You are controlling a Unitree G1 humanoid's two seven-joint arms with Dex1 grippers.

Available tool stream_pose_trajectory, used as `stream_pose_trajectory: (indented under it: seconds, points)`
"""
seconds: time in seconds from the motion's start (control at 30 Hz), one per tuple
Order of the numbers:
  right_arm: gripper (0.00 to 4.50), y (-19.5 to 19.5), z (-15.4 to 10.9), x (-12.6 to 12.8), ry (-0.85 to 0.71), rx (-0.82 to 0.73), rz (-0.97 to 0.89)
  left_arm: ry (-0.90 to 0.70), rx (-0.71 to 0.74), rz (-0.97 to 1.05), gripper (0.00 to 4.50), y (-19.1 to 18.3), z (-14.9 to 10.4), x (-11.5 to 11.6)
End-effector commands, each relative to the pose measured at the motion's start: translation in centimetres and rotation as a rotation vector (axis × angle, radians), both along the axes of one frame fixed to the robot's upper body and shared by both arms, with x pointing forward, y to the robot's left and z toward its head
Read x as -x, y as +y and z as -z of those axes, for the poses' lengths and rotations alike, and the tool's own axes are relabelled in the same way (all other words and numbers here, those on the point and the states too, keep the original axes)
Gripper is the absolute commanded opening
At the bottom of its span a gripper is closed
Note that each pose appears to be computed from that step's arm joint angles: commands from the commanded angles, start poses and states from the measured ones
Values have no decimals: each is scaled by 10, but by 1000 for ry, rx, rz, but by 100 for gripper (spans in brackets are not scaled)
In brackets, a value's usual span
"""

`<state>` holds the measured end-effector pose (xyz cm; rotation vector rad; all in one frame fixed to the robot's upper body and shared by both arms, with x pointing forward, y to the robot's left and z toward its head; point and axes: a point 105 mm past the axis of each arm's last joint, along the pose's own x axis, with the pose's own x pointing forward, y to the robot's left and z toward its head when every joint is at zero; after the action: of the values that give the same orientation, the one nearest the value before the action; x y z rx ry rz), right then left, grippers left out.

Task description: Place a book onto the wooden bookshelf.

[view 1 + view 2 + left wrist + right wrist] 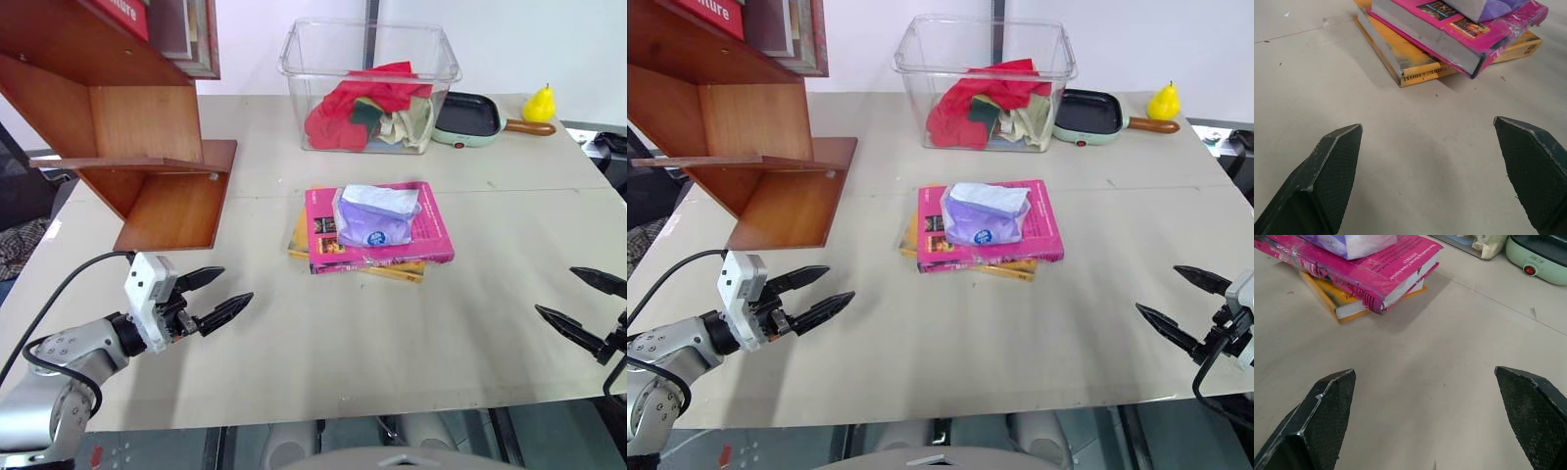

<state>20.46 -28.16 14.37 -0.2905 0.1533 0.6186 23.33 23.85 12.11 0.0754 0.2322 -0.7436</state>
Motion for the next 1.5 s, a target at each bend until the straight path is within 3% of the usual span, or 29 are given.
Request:
stream_pose_trajectory:
  seconds: [0.03,0.13,0.23,0.47,0.83,1.03,1.2,1.3,1.4,1.5]
  points:
    - [450,19,-19,-14,-89,23,-27,-105,30,79,445,-12,-28,-8]
    - [450,68,-39,-44,-177,87,-59,-192,75,251,445,-39,-54,-7]
    - [450,101,-41,-51,-134,26,-196,-202,80,280,445,-45,-57,-6]
    - [450,151,-61,-88,-218,49,-287,-230,94,356,445,-62,-66,9]
    - [450,196,-56,-125,-185,202,-419,-269,124,343,445,-49,-55,28]
    - [450,206,-33,-137,-54,256,-460,-245,127,385,445,-44,-49,38]
    - [288,198,-19,-145,-1,291,-436,-233,121,416,450,-50,-47,44]
    - [127,192,-25,-140,5,269,-445,-233,126,430,450,-54,-48,44]
    - [3,188,-42,-127,-34,186,-477,-229,140,467,450,-61,-51,43]
    - [3,176,-74,-104,-80,26,-496,-237,165,523,450,-73,-59,42]
